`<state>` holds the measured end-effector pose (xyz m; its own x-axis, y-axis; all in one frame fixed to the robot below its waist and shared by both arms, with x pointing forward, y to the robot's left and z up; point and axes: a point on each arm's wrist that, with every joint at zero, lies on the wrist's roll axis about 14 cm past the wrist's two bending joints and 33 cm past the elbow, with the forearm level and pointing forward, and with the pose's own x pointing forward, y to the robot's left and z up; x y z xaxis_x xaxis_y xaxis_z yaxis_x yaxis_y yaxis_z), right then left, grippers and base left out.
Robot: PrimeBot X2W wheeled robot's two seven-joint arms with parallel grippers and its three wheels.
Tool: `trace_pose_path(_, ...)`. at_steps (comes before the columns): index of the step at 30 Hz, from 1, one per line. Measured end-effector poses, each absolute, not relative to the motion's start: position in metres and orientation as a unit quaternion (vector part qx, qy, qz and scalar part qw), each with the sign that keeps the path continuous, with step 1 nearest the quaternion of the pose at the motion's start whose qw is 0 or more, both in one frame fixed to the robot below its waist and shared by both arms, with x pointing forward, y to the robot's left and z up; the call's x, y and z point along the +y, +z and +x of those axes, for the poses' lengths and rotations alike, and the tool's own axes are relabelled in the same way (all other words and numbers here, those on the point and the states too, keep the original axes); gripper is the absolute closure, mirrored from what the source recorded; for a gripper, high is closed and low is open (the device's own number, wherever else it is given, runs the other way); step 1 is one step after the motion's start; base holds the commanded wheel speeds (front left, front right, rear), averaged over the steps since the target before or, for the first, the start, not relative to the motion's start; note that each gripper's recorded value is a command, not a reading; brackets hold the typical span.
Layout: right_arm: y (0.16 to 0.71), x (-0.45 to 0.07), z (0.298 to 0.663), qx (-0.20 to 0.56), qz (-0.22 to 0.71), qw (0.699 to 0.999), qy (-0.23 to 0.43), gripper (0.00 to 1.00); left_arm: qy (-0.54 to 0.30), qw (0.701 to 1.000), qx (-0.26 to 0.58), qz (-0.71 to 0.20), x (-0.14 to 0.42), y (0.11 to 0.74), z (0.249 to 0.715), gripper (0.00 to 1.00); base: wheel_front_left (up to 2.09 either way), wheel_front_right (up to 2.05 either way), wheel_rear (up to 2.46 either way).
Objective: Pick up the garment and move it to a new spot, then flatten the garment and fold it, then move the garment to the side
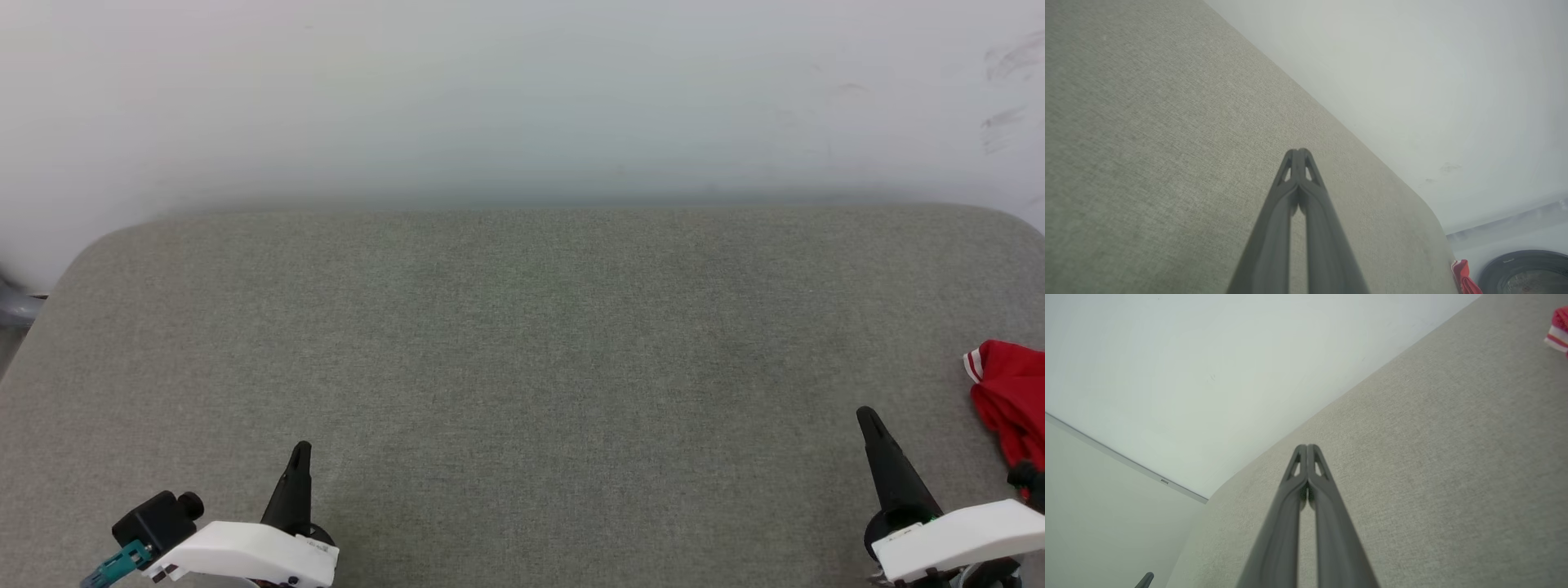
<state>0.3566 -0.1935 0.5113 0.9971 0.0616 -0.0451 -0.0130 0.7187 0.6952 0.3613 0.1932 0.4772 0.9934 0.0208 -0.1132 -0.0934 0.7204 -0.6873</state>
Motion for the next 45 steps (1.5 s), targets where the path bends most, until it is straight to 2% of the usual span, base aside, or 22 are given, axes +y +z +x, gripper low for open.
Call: trace_pose_path(45, 0.507, -0.197, 0.375, 0.017, 0.587, 0.809, 0.009, 1.0, 0.024, 0.808, 0.032, -0.588, 0.197, 0.49, 0.377, 1.0, 0.0, 0.0, 0.0)
